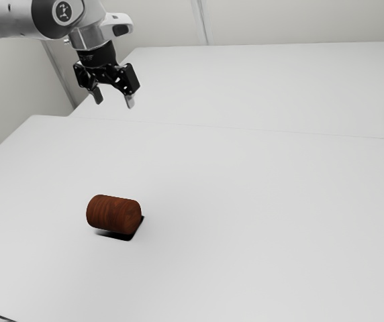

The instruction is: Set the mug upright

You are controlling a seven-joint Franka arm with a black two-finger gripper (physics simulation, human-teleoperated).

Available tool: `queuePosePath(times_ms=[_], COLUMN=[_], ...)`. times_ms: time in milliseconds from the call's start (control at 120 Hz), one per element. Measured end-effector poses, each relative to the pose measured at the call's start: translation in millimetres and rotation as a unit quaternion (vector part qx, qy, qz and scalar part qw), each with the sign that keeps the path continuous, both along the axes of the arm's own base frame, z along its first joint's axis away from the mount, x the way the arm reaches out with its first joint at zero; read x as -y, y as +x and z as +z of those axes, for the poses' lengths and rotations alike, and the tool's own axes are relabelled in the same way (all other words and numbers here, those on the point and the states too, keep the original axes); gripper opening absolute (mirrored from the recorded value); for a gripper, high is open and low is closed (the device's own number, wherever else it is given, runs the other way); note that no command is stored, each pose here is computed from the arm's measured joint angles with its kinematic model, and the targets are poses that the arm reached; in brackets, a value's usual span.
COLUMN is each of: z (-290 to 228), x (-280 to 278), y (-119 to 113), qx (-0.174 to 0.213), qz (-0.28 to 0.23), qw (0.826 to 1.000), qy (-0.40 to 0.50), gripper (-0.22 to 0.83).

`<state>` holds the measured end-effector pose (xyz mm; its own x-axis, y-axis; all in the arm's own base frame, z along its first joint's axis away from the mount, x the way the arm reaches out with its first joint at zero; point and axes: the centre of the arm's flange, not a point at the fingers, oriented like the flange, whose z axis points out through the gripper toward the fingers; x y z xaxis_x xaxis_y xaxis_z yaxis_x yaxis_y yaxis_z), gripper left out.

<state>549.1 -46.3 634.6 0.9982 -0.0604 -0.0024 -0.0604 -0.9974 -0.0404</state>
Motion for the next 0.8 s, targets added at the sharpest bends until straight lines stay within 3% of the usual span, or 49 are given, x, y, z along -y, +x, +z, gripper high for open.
queuePosePath(times_ms=[317,442,800], z=[-1.5,-2.5,-30.9], x=[-6.4,-14.6,-123.1], y=[-5.0,-23.5,-50.4], qx=[-0.004,-0.010,-0.036], qz=[0.007,0.013,0.096], qw=[1.000,1.000,0.992], qy=[0.000,0.000,-0.070], gripper=[0.62,0.62,0.62])
